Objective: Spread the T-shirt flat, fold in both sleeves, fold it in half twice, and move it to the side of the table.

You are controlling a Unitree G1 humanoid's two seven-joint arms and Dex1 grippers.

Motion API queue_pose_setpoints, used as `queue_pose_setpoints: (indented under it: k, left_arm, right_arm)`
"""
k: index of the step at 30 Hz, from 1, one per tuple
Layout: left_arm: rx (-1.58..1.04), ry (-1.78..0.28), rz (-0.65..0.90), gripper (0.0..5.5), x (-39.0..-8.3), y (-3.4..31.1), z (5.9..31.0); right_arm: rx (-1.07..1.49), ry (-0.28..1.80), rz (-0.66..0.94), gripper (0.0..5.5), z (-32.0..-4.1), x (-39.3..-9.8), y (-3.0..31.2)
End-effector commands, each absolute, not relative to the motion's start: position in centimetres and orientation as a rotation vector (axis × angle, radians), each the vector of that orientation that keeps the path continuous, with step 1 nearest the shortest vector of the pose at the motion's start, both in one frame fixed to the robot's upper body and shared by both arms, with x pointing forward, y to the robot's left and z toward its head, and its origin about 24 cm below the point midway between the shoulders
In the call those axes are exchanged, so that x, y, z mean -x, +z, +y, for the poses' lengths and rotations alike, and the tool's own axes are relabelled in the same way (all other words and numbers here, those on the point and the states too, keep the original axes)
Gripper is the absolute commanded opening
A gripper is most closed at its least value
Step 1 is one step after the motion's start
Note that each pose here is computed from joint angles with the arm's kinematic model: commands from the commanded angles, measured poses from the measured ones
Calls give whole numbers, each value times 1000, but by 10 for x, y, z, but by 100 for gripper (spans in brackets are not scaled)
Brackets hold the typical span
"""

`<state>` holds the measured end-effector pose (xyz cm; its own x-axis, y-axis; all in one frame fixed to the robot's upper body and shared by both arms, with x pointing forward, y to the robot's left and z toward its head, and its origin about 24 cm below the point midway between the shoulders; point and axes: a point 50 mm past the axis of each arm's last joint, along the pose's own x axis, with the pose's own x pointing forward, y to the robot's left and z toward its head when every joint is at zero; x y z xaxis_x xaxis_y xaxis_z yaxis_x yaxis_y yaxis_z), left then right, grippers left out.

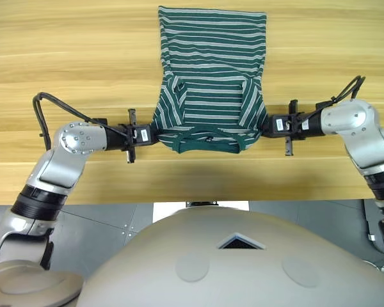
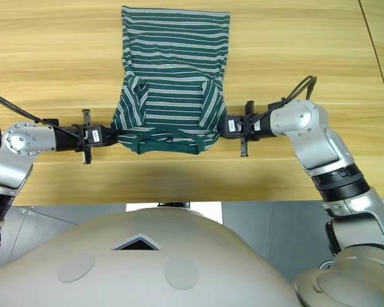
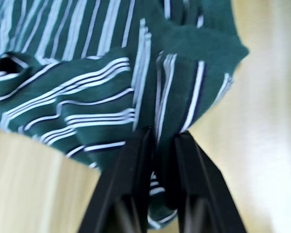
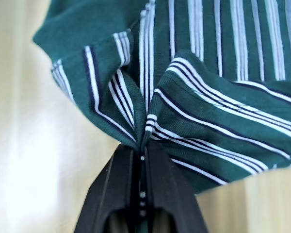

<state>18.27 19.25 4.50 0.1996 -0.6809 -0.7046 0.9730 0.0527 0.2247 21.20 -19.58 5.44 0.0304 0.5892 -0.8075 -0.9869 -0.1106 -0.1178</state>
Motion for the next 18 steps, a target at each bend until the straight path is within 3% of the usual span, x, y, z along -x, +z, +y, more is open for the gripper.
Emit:
queue_pose_setpoints:
  k: [1,6,10,13,18]
  left_arm:
    - [-774,-1404,451,0,-157,64,189]
    - [-770,-1464,434,0,-124,94,186]
    - [-749,-1452,348,0,-130,115,181]
    - [-758,-1386,273,0,-163,123,178]
    - [-657,-1128,146,0,-275,146,178]
  right_arm:
    - [915,1633,594,8,-206,-196,75]
    - [978,1698,647,8,-227,-179,98]
    - [997,1664,613,8,-231,-186,112]
    - [985,1620,586,8,-233,-203,122]
    - [952,1499,560,8,-235,-276,155]
